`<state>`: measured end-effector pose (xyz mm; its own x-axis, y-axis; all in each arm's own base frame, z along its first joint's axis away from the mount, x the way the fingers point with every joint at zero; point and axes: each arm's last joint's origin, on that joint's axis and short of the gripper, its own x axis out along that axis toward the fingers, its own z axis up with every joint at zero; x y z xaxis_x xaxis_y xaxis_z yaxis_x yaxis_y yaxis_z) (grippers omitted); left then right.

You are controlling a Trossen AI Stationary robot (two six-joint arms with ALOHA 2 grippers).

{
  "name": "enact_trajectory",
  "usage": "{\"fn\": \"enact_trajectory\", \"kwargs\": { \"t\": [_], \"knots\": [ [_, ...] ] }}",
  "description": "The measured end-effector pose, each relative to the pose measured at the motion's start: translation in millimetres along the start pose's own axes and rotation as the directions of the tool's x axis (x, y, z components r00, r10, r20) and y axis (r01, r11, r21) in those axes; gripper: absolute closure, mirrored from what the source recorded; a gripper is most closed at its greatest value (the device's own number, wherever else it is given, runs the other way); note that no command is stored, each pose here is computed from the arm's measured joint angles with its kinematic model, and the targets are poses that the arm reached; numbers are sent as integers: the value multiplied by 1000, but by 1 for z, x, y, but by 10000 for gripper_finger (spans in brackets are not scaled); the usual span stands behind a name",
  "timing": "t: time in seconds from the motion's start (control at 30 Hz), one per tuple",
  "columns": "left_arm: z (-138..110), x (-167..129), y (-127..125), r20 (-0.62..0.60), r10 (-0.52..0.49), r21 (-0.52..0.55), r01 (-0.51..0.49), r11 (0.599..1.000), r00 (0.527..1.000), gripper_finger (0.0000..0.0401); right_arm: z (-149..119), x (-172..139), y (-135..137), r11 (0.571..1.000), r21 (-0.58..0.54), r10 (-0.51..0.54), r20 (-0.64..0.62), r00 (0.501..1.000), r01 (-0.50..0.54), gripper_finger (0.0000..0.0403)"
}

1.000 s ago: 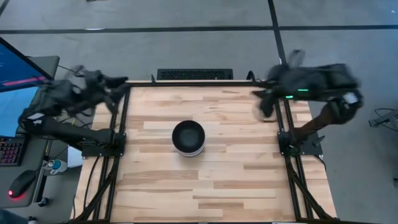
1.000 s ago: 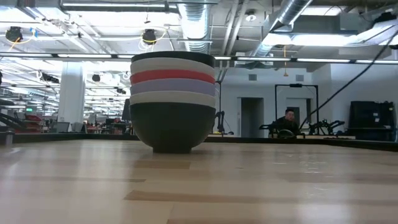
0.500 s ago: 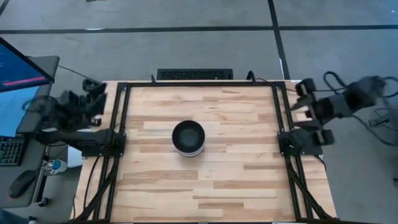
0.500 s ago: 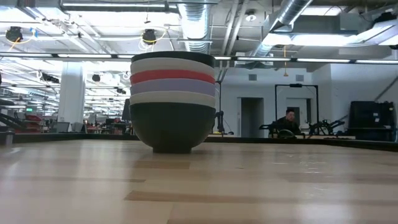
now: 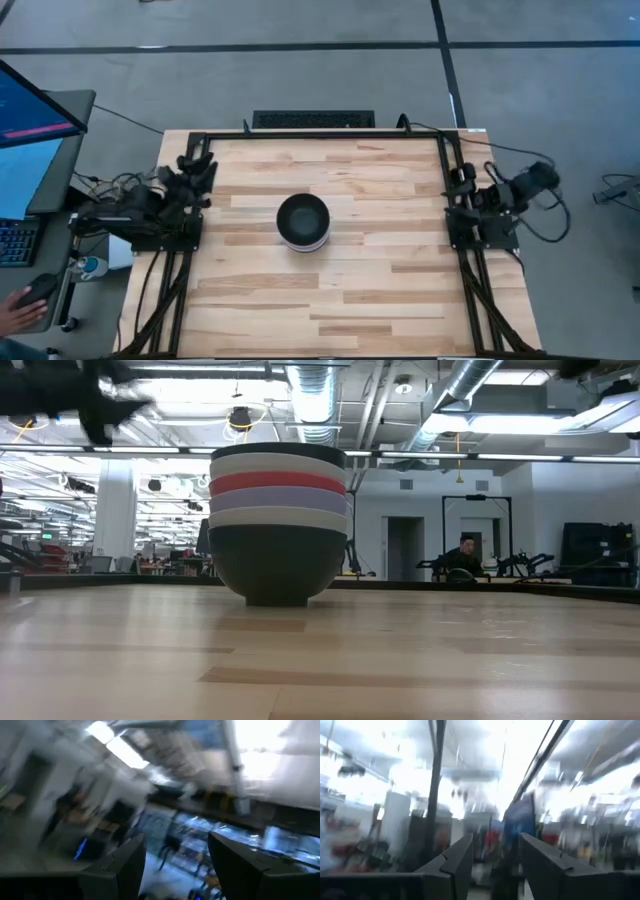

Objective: Nest bowls inside each other
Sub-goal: Return to Home Position

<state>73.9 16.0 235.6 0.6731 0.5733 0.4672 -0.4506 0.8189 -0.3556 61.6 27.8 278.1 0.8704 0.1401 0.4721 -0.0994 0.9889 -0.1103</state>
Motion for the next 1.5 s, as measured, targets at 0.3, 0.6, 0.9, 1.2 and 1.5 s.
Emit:
{"fn": "enact_trajectory", "kwargs": {
  "t": [0.3, 0.6, 0.9, 1.2, 1.5],
  "knots": [
    [-20, -7, 12, -40, 238, -126, -241, 962, 970, 195, -51, -16, 8, 997, -38, -60, 87, 994, 64, 220],
    [-33, -9, 14, -130, 248, 127, -232, 964, 960, 195, -78, -17, 8, 983, -128, -154, -157, 976, 134, 219],
    [-58, -16, 18, -370, 249, 477, -47, 878, 895, 195, -106, -26, 15, 993, 56, -73, -422, 904, 107, 222],
    [-59, -16, 18, -378, 254, 520, -23, 854, 890, 195, -106, -26, 17, 993, 74, -49, -466, 883, 95, 218],
    [-59, -16, 18, -380, 255, 521, -22, 853, 889, 195, -106, -26, 17, 993, 72, -52, -468, 882, 97, 222]
  ]
}}
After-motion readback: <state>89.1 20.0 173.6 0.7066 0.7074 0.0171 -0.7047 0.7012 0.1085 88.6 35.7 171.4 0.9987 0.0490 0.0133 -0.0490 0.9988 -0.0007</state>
